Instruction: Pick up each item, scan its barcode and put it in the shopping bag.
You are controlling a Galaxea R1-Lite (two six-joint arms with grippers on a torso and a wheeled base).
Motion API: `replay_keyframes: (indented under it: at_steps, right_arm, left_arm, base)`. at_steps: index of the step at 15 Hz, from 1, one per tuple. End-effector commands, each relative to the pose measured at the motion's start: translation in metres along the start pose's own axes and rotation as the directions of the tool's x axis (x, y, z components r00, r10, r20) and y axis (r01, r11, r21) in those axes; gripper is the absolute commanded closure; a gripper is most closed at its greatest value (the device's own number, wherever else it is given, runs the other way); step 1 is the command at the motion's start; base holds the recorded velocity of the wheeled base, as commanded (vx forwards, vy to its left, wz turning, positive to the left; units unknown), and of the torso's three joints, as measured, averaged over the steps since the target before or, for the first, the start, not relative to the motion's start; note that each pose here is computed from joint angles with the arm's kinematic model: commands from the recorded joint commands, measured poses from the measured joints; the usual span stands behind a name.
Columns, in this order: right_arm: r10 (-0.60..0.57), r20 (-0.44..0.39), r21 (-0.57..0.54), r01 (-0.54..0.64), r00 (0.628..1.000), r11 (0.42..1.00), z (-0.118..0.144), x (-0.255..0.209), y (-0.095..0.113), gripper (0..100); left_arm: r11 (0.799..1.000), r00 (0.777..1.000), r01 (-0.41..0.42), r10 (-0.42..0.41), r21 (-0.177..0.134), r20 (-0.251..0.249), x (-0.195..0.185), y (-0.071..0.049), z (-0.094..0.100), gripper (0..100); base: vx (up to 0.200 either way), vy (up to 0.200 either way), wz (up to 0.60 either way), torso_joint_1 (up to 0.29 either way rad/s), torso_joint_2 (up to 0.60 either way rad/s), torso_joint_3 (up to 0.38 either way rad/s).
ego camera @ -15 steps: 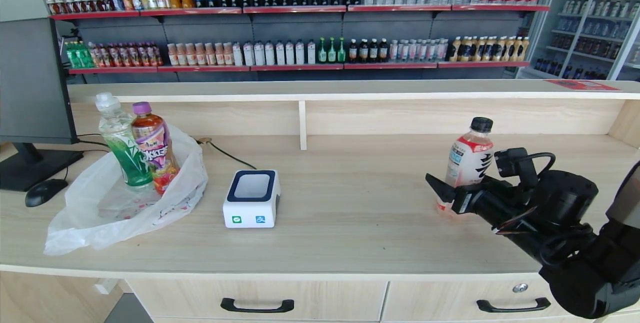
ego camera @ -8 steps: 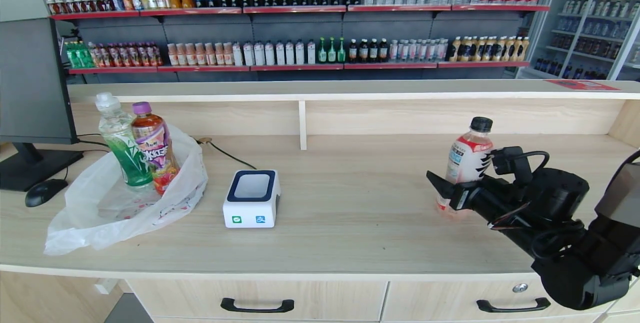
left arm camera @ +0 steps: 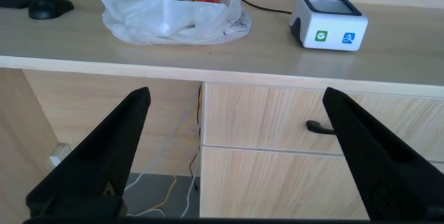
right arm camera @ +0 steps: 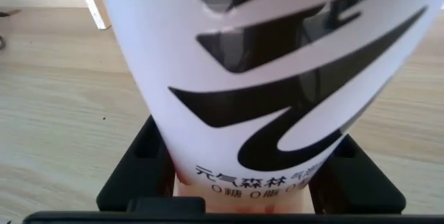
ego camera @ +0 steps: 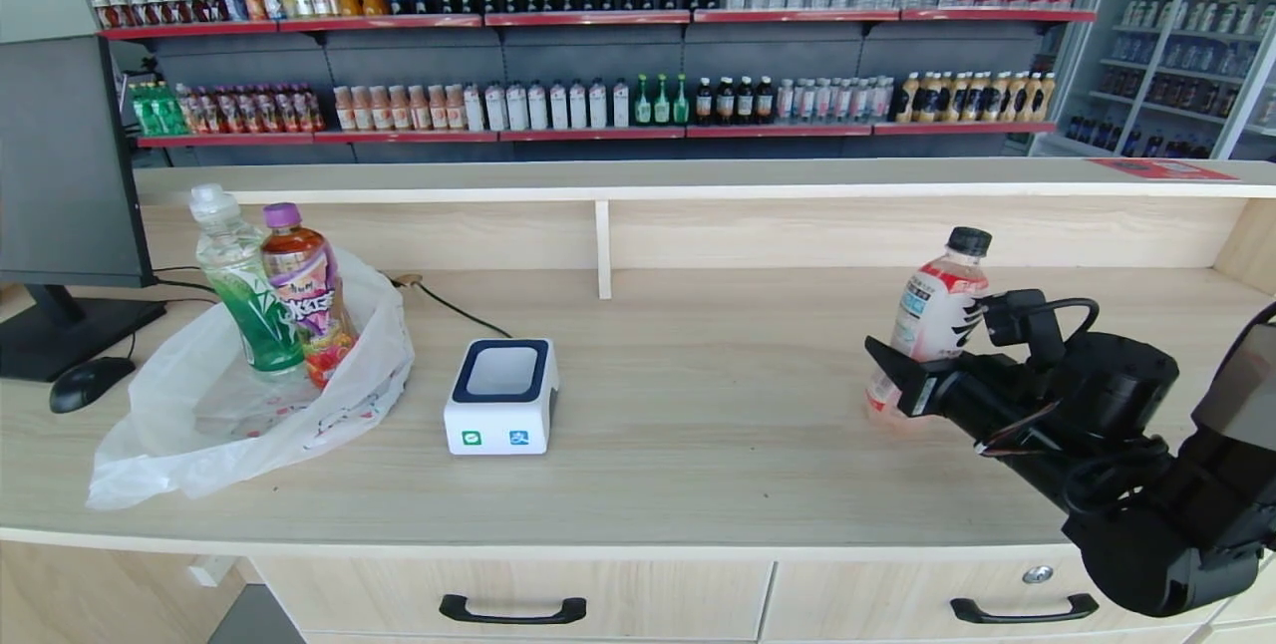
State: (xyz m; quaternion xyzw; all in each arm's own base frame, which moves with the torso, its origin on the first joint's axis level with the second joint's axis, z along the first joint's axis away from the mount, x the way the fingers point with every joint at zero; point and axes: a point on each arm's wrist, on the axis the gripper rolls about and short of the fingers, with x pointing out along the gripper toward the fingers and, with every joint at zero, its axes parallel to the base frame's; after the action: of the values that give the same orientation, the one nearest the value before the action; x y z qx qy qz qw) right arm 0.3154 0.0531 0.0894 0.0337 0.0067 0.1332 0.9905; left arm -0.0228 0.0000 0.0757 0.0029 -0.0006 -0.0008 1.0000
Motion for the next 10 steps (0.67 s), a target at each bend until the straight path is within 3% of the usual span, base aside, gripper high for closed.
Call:
replay_keyframes:
  at_steps: [1, 10]
  right_arm:
    - [0.003, 0.032, -0.004, -0.003, 0.999, 1.0, 0.01, -0.004, 0.001, 100]
    - [0.061, 0.131, -0.014, -0.06, 0.989, 0.998, 0.054, -0.064, 0.022, 100]
  left_arm:
    - [1.0, 1.0, 0.0, 0.0, 0.0, 0.0, 0.0, 0.0, 0.0, 0]
    - [1.0, 1.0, 0.0, 0.0, 0.002, -0.003, 0.0, 0.0, 0.0, 0]
  base:
    - [0.0, 0.0, 0.0, 0.0, 0.0, 0.0]
    - [0.0, 0.0, 0.0, 0.0, 0.0, 0.0]
